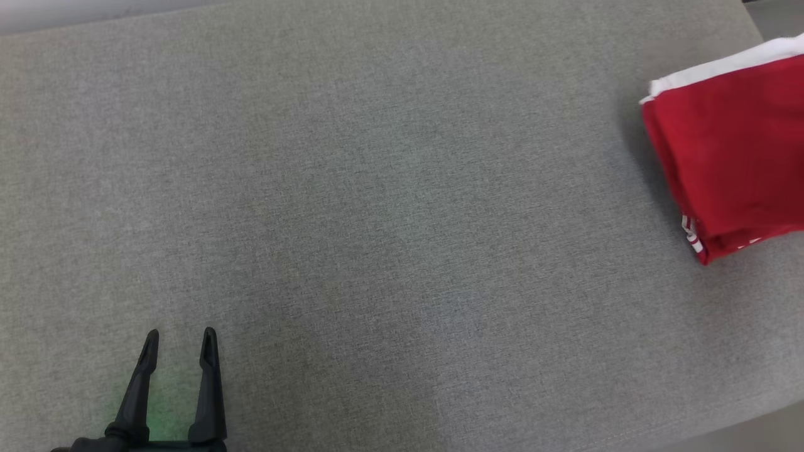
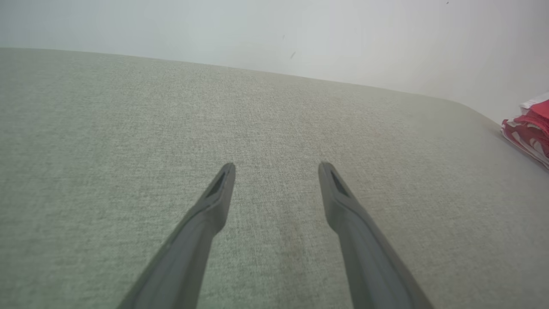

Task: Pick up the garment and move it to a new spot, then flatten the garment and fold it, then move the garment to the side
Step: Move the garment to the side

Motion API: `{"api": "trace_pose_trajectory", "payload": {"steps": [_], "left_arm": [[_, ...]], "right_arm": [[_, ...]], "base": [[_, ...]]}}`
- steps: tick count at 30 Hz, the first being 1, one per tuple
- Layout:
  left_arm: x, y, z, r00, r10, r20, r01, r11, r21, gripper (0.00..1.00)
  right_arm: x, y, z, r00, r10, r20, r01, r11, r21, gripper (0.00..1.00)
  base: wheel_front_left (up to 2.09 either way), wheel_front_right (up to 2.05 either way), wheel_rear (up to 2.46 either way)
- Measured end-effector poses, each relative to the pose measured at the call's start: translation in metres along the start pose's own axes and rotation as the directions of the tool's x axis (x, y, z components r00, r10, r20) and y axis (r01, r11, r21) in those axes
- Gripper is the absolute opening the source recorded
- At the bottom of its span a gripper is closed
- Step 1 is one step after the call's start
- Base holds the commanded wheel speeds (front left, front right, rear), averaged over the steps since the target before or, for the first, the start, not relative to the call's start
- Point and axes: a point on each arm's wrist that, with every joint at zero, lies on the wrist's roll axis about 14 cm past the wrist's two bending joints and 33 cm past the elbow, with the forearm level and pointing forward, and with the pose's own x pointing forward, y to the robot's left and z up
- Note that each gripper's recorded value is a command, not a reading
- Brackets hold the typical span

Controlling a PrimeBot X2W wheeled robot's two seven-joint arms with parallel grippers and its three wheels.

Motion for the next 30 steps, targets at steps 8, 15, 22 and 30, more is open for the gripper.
{"api": "trace_pose_trajectory", "payload": {"steps": [8,15,22,30], "left_arm": [[-0.001,0.007,-0.007,1.000,0.012,-0.020,-0.012,1.000,0.012,1.00],[-0.002,0.001,0.002,1.000,-0.011,-0.002,0.011,0.999,0.038,1.00],[-0.014,-0.006,0.022,0.999,-0.020,0.044,0.018,0.999,0.038,1.00],[-0.037,-0.005,0.050,0.993,0.013,0.114,-0.018,0.999,0.037,1.00]], "right_arm": [[0.012,-0.018,-0.019,0.996,-0.090,-0.014,0.090,0.995,0.031,1.00],[0.005,-0.010,-0.025,0.994,-0.106,0.007,0.104,0.987,0.120,1.00],[-0.014,0.018,-0.007,0.986,-0.081,0.148,0.043,0.968,0.248,1.00],[-0.059,0.057,0.030,0.908,-0.064,0.414,-0.104,0.922,0.373,1.00]], "base": [[0.00,0.00,0.00],[0.00,0.00,0.00],[0.00,0.00,0.00],[0.00,0.00,0.00]]}}
